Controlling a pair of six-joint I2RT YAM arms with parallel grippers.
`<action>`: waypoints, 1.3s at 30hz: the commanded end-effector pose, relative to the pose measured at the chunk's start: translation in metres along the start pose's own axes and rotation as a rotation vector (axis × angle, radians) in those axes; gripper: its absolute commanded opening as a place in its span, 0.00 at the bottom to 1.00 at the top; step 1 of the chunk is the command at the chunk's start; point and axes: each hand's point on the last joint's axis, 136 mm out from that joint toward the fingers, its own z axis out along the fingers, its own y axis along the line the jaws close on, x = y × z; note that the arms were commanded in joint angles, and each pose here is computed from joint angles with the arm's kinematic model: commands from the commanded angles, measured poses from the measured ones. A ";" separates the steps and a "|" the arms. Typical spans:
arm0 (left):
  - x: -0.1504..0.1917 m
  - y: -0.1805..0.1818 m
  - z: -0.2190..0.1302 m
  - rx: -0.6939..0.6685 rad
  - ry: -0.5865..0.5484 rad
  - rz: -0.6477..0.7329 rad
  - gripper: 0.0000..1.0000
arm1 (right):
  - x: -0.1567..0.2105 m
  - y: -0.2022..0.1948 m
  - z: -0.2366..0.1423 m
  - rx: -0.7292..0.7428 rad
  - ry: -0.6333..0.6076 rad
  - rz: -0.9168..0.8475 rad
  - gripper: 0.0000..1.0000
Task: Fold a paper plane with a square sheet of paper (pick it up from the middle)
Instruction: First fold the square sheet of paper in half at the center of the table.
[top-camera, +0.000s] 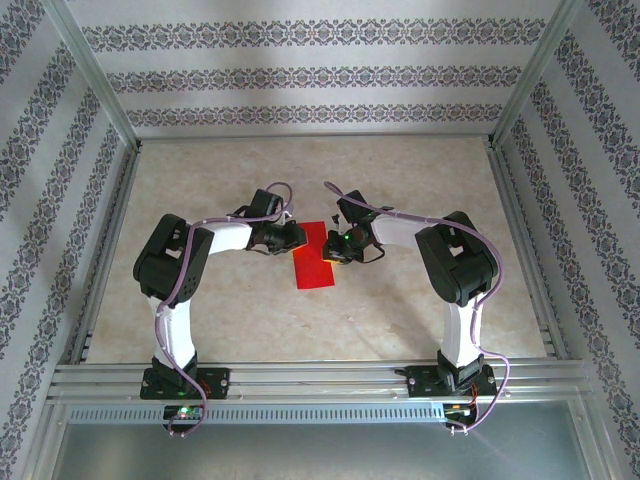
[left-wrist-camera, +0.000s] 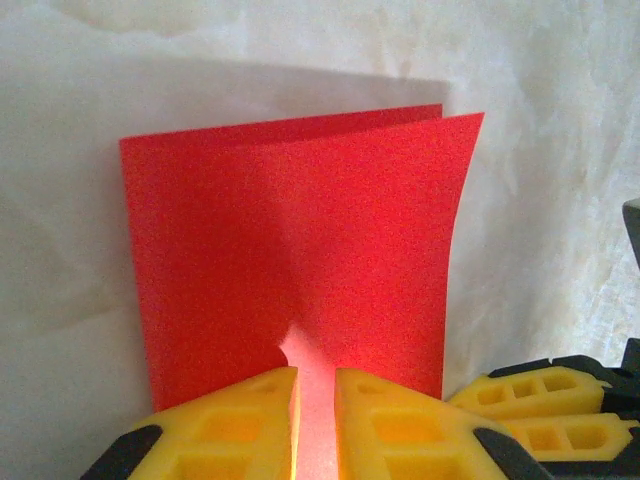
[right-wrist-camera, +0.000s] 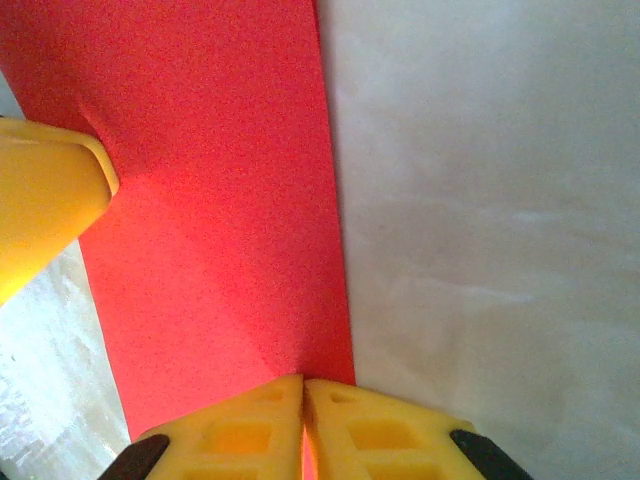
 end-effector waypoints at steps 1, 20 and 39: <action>-0.014 0.016 -0.002 -0.051 -0.037 -0.016 0.17 | 0.077 -0.134 0.020 0.486 0.205 0.141 0.15; -0.058 0.024 -0.044 -0.056 -0.128 -0.024 0.16 | 0.079 -0.141 0.017 0.509 0.211 0.133 0.14; -0.047 0.000 0.008 0.033 -0.066 -0.041 0.16 | 0.081 -0.146 0.020 0.528 0.214 0.130 0.14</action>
